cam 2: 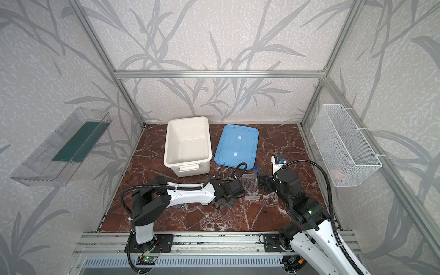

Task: Organize the chemistry lab equipment
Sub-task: 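Grasp the third blue-capped tube with the left gripper and lift it upright, then grasp the third tube's blue cap with the right gripper, then open the left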

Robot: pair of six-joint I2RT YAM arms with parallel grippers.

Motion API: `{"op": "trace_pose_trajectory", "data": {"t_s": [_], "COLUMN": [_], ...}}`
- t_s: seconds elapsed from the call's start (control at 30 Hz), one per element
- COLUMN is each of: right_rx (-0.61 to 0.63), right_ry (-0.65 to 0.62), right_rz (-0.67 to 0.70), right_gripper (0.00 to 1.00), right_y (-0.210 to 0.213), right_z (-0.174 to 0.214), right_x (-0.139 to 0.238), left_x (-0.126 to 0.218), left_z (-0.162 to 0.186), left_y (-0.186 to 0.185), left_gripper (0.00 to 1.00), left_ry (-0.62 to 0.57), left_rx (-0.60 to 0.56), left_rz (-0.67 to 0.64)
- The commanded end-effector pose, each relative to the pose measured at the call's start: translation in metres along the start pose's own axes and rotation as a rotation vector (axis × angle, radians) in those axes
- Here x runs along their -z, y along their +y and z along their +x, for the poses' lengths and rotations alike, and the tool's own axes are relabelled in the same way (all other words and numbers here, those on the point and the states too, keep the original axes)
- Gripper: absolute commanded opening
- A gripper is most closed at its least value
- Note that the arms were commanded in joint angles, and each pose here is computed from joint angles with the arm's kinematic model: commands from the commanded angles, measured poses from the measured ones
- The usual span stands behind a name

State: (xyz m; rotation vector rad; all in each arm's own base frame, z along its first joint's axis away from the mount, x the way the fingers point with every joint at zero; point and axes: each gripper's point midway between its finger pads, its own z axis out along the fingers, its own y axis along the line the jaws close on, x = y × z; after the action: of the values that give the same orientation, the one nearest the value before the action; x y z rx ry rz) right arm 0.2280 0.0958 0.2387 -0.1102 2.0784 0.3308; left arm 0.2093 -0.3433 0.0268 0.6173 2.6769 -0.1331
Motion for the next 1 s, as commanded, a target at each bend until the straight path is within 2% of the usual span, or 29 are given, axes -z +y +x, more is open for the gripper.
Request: {"op": "trace_pose_trajectory", "data": {"t_s": [0.0, 0.1, 0.17, 0.23, 0.37, 0.47, 0.57, 0.8, 0.97], "right_rx": [0.011, 0.003, -0.015, -0.071, -0.105, -0.129, -0.181, -0.198, -0.224], "right_ry": [-0.038, -0.042, -0.023, 0.011, 0.052, 0.145, 0.22, 0.29, 0.309], "right_rz": [-0.111, -0.193, -0.239, -0.192, -0.262, -0.353, -0.41, -0.474, -0.494], "right_gripper": [0.91, 0.91, 0.89, 0.84, 0.85, 0.88, 0.86, 0.73, 0.55], "right_y": [0.02, 0.035, 0.045, 0.039, 0.058, 0.081, 0.099, 0.125, 0.131], "right_z": [-0.01, -0.014, -0.017, -0.021, -0.037, -0.038, -0.034, -0.026, -0.018], "right_x": [0.004, 0.005, 0.006, 0.006, 0.01, 0.002, -0.012, -0.04, -0.053], "left_x": [0.026, 0.045, 0.066, 0.086, 0.114, 0.128, 0.142, 0.155, 0.157], "left_z": [-0.031, -0.042, -0.048, -0.054, -0.058, -0.059, -0.063, -0.062, -0.059], "left_y": [-0.009, -0.015, -0.025, -0.029, -0.024, -0.023, -0.018, -0.012, -0.011], "left_gripper": [0.18, 0.18, 0.18, 0.18, 0.18, 0.18, 0.18, 0.18, 0.18], "left_ry": [-0.148, -0.25, -0.352, -0.461, -0.579, -0.634, -0.7, -0.726, -0.723], "left_rx": [0.063, 0.06, -0.005, -0.036, -0.074, -0.097, -0.081, -0.082, -0.077], "left_rz": [0.138, 0.256, 0.369, 0.449, 0.5, 0.519, 0.535, 0.534, 0.542]}}
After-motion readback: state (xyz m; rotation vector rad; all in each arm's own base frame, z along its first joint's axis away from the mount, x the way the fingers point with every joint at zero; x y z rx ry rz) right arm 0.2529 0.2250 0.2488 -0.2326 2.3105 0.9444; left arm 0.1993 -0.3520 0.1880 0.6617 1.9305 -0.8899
